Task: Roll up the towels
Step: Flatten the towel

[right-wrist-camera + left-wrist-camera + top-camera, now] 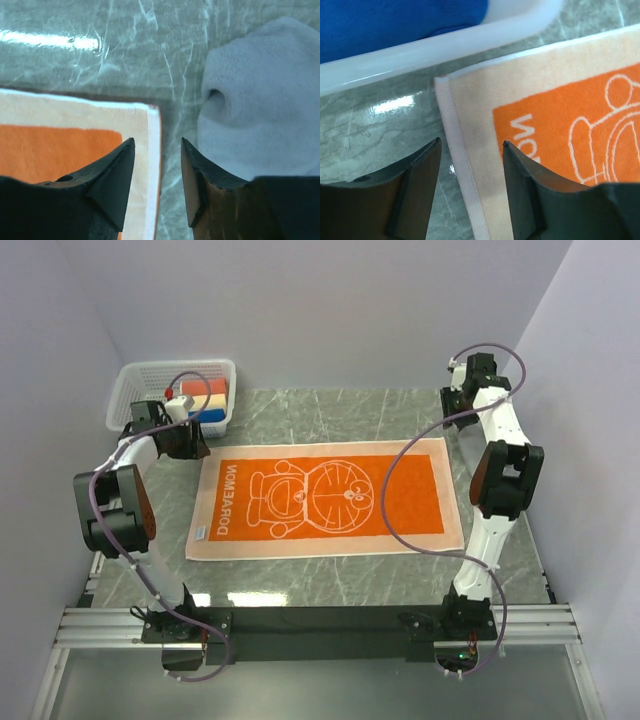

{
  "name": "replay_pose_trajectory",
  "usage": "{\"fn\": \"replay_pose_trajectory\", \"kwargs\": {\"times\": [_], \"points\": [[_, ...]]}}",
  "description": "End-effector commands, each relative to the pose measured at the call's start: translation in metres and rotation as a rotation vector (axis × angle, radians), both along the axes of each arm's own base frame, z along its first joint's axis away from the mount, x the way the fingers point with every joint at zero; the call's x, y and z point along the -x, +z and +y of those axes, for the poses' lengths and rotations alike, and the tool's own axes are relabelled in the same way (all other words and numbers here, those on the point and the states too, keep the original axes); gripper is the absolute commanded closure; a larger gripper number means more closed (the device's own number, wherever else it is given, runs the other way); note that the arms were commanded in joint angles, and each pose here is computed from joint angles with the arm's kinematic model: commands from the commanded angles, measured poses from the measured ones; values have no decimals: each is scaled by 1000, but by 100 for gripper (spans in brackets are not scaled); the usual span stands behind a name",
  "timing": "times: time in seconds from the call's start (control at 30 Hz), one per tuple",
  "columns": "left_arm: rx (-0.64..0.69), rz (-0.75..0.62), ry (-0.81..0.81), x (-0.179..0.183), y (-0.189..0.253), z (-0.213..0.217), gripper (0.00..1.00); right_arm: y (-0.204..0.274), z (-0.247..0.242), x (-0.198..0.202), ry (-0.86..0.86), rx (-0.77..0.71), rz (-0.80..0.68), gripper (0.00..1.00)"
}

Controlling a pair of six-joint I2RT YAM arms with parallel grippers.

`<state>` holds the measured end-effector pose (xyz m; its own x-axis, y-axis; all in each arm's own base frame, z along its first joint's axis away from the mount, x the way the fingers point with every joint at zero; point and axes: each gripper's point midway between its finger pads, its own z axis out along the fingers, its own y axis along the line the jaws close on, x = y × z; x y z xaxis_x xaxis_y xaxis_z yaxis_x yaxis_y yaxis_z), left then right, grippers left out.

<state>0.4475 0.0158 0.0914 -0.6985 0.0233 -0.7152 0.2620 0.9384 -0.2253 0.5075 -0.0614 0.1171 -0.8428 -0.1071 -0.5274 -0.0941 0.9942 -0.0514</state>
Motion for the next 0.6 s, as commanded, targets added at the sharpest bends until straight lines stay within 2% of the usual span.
{"fn": "replay_pose_trajectory", "kwargs": {"times": [0.0, 0.2, 0.4, 0.57], "points": [[82, -19, 13, -15, 9, -2, 41, -9, 2, -10, -26, -42, 28, 50], [114, 11, 19, -18, -3, -3, 39, -45, 0, -13, -39, -117, 94, 49], [145, 24, 49, -25, -13, -2, 43, -58, 8, -6, -4, -166, 122, 60], [129, 20, 160, -36, -21, 11, 44, -60, 8, -6, 6, -165, 130, 70]]}}
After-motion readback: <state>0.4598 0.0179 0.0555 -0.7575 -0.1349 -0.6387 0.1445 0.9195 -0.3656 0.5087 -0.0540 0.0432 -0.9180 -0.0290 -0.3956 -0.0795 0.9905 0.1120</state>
